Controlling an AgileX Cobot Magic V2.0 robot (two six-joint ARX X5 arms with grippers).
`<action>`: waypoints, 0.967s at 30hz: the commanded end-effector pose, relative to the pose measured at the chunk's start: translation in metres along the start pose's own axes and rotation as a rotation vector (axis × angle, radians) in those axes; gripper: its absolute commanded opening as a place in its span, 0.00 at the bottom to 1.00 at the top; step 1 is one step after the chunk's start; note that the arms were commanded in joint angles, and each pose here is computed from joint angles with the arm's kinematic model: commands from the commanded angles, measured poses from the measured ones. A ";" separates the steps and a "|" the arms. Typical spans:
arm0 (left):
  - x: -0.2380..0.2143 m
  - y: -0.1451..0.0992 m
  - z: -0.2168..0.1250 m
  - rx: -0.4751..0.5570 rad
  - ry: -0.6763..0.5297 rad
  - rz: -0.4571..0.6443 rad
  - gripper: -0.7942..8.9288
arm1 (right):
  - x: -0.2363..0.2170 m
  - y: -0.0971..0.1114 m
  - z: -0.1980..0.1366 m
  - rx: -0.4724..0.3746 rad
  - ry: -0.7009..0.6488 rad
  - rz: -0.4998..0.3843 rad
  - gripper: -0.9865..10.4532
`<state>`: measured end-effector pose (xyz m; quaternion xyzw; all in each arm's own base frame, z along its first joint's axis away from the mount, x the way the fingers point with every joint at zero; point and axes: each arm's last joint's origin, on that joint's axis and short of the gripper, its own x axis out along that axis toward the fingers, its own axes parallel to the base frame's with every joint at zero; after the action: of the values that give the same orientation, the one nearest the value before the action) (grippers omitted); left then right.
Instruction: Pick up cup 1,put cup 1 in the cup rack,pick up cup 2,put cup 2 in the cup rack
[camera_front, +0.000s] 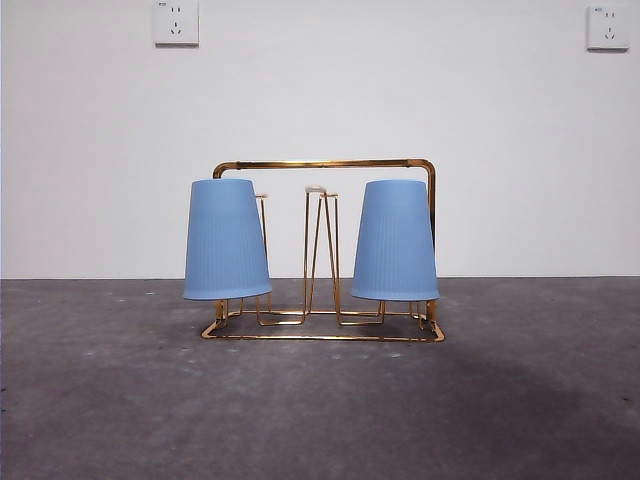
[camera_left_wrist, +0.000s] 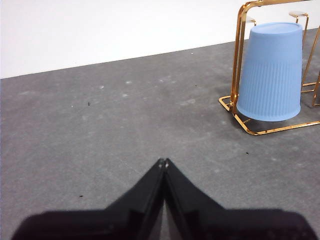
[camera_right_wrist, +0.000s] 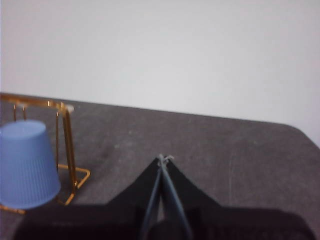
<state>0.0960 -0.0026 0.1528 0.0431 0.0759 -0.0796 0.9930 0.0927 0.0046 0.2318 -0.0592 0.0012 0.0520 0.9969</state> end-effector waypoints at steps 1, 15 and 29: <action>0.001 0.000 -0.003 -0.008 0.003 -0.002 0.08 | 0.001 0.002 -0.019 0.014 0.010 -0.004 0.09; 0.001 0.000 -0.003 -0.008 0.003 -0.002 0.08 | 0.004 0.009 -0.081 0.099 0.163 -0.007 0.09; 0.001 0.000 -0.003 -0.008 0.003 -0.002 0.08 | 0.004 0.008 -0.081 0.103 0.166 -0.018 0.09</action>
<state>0.0960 -0.0026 0.1528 0.0433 0.0759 -0.0796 0.9930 0.0954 0.0039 0.1528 -0.0174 0.0849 0.0398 0.9954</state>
